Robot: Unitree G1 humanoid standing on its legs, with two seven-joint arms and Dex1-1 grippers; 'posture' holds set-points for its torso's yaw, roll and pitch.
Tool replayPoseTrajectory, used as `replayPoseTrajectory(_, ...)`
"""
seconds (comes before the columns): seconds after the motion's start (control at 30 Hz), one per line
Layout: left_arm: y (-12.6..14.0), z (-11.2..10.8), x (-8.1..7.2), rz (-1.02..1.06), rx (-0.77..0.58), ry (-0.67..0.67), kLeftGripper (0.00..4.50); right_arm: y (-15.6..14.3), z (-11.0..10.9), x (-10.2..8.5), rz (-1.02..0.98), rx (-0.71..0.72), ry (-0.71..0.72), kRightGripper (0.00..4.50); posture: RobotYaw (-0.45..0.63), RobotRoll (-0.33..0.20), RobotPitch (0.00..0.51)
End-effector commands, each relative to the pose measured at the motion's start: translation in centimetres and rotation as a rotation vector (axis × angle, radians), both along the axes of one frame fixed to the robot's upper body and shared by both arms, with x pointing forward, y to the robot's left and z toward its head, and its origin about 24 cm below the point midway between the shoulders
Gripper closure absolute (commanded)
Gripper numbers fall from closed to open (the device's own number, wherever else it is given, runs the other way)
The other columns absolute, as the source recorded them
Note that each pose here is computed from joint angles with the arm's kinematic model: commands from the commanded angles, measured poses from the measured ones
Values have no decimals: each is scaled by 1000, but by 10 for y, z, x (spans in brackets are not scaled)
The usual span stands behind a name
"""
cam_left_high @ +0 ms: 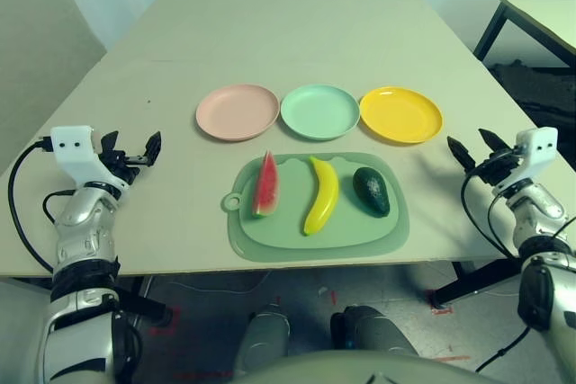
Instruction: Place the fruits into color-matched plates.
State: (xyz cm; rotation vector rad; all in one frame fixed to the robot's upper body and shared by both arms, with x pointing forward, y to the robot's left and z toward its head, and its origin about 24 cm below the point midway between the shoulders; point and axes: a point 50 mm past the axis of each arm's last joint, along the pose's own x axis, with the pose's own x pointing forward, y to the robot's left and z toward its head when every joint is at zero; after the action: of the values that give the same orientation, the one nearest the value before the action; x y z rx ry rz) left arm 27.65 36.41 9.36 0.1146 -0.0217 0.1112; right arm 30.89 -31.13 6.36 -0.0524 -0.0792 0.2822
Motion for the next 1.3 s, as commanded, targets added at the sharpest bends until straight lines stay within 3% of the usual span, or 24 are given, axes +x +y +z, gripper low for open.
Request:
replayPoseTrajectory(0.03,1,0,-1,5,3,6,0,-2,2,1,-3,4,1,58,74,0,62)
replayPoseTrajectory(0.6,0,12,4,-75,13,-17,0,-7,2,-3,-19,10,-7,58,69,0,47)
replayPoseTrajectory(0.73,-28,26,5,-447,-113,-39,0,-10,3,-4,-20,12,-8,58,72,0,43)
replayPoseTrajectory(0.8,-47,32,0,-668,-139,15,0,-11,4,-4,-18,13,-6,58,70,0,43)
replayPoseTrajectory(1.0,-84,53,-17,-1095,-65,178,0,-9,9,-3,82,-21,27,58,70,0,44)
replayPoseTrajectory(1.13,-90,61,-26,-1236,11,231,0,-9,23,-4,239,-227,71,58,59,0,50)
replayPoseTrajectory(1.3,-90,65,-30,-1319,85,242,0,-6,71,0,418,-627,42,58,31,0,50)
